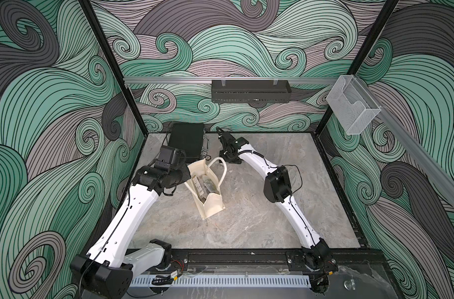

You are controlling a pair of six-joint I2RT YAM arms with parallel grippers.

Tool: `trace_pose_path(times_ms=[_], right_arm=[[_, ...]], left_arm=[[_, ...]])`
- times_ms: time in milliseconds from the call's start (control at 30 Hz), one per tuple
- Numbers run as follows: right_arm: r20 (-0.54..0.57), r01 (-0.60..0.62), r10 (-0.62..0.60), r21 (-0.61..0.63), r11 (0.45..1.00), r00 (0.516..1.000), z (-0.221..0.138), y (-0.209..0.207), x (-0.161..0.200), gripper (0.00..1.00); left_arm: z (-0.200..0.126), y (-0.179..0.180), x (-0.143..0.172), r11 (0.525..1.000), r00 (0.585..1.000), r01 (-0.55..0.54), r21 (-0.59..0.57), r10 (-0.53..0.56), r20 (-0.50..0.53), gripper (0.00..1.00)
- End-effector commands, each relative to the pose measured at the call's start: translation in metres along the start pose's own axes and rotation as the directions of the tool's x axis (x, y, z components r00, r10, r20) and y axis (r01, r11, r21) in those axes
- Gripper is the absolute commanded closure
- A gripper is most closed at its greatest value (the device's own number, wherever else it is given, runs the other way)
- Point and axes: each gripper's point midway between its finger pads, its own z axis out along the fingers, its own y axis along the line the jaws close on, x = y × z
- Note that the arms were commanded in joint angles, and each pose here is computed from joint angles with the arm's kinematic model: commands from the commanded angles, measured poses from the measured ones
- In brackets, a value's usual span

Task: Put the compass set into the canvas bag
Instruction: Move the canvas bag to the center of the board.

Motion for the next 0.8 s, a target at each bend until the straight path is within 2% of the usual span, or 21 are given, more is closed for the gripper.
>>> trace_pose_path(times_ms=[0,267,367,433,533,767], right_arm=[[0.036,-0.047,0.047,0.017,0.999,0.998,0.008,-0.004,-0.008,0.20],[0.049,-0.030,0.026,0.070,0.997,0.998,0.019,-0.008,-0.004,0.19],[0.029,-0.015,0.013,0.081,0.997,1.000,0.024,-0.009,0.002,0.16],[0.009,-0.010,0.009,0.081,0.997,1.000,0.029,-0.009,0.007,0.16],[0.001,0.009,-0.009,0.089,0.996,1.000,0.028,-0.009,0.009,0.18],[-0.025,0.039,-0.036,0.129,0.991,0.999,0.023,-0.022,0.014,0.29]], left_arm=[[-0.023,0.011,-0.013,1.000,0.999,-0.017,-0.022,0.018,0.047,1.00],[-0.026,0.024,-0.009,0.999,0.999,0.032,-0.014,-0.032,0.035,1.00],[-0.022,0.024,-0.005,0.999,0.999,0.036,-0.011,-0.036,0.018,0.93],[-0.021,0.024,-0.002,0.999,0.999,0.040,-0.008,-0.040,0.009,0.84],[-0.021,0.023,-0.002,0.999,0.999,0.046,0.000,-0.046,0.012,0.77],[-0.022,0.022,-0.003,0.999,0.999,0.046,0.008,-0.046,0.018,0.71]])
